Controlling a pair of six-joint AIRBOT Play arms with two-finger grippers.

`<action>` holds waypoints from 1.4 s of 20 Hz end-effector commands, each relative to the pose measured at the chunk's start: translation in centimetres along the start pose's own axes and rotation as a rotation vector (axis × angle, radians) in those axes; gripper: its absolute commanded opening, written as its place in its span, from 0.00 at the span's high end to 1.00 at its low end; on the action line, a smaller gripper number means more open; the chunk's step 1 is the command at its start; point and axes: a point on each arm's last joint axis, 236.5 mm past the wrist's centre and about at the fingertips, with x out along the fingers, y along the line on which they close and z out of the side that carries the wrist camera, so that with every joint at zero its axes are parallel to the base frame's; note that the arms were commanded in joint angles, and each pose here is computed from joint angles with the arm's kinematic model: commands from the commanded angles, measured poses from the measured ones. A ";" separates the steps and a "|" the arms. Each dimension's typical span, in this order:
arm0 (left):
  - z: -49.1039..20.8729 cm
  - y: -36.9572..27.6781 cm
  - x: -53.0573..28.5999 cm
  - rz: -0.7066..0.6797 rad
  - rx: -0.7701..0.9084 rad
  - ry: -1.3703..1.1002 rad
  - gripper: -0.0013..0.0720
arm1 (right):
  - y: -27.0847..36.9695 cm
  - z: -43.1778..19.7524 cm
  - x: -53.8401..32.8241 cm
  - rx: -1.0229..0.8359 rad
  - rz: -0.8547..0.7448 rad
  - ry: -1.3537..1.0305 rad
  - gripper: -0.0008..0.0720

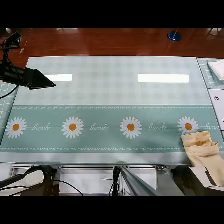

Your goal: Fold the shirts.

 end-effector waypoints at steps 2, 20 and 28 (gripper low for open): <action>0.0 0.1 0.0 0.001 -0.010 -0.001 0.54 | -1.0 4.8 -1.2 0.002 -0.003 -0.163 0.41; 7.0 2.6 1.8 0.191 0.061 -0.238 0.54 | 45.0 -10.6 -41.1 -1.209 1.150 -0.513 0.54; 7.8 5.3 6.6 0.813 0.340 -0.075 0.14 | 43.8 -17.0 -31.7 -1.638 0.144 -0.842 0.54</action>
